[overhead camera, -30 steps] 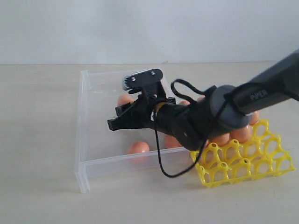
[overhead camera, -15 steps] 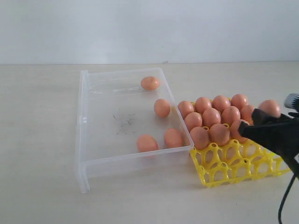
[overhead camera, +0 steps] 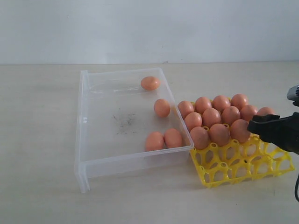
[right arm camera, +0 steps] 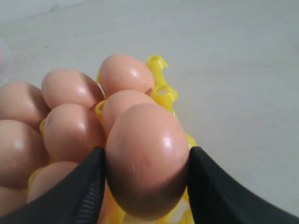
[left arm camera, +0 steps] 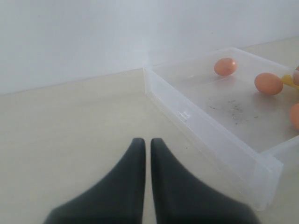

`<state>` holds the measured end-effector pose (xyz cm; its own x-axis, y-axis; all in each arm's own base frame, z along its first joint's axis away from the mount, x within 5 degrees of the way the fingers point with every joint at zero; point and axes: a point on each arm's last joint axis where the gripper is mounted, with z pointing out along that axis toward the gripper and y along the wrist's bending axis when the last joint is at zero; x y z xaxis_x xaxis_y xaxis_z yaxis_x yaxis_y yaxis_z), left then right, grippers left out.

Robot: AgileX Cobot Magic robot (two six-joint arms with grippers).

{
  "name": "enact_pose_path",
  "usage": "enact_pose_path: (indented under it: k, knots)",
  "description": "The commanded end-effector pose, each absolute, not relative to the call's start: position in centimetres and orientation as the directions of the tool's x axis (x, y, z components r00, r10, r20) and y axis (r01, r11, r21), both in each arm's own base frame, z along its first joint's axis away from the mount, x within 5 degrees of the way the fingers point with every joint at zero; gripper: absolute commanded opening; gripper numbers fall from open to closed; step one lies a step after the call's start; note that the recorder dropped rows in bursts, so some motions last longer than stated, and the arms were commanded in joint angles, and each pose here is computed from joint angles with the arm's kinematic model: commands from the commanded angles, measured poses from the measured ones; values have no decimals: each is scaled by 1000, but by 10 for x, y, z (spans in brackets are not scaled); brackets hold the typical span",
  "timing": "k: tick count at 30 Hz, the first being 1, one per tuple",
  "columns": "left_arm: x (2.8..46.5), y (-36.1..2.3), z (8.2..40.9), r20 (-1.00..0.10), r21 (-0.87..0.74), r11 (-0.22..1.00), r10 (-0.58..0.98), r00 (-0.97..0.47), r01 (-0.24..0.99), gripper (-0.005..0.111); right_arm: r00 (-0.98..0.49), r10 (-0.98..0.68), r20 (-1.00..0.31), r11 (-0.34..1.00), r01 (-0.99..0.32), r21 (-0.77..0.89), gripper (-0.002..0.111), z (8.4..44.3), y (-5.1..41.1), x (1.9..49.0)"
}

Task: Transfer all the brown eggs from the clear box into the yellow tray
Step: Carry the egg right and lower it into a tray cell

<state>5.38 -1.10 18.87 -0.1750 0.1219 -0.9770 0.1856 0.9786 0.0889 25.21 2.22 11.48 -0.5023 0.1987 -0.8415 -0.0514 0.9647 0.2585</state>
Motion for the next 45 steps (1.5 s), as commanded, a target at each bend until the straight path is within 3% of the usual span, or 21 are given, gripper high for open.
enact_pose_path:
  k: [1,16,29,38,45]
  knots:
    - [54,-11,188,-977,91,977,124,-173,191,4,-498,182,-848,963,-82,255,0,114,23,255]
    - [54,-11,188,-977,91,977,124,-173,191,4,-608,159,-778,970,-50,237,0,88,22,251]
    - [54,-11,188,-977,91,977,124,-173,191,4,-618,111,-778,968,-111,226,0,87,26,249]
    - [54,-11,188,-977,91,977,124,-173,191,4,-557,65,-828,968,-165,187,0,116,27,249]
    - [54,-11,188,-977,91,977,124,-173,191,4,-594,-1,-804,968,-203,148,0,125,28,242]
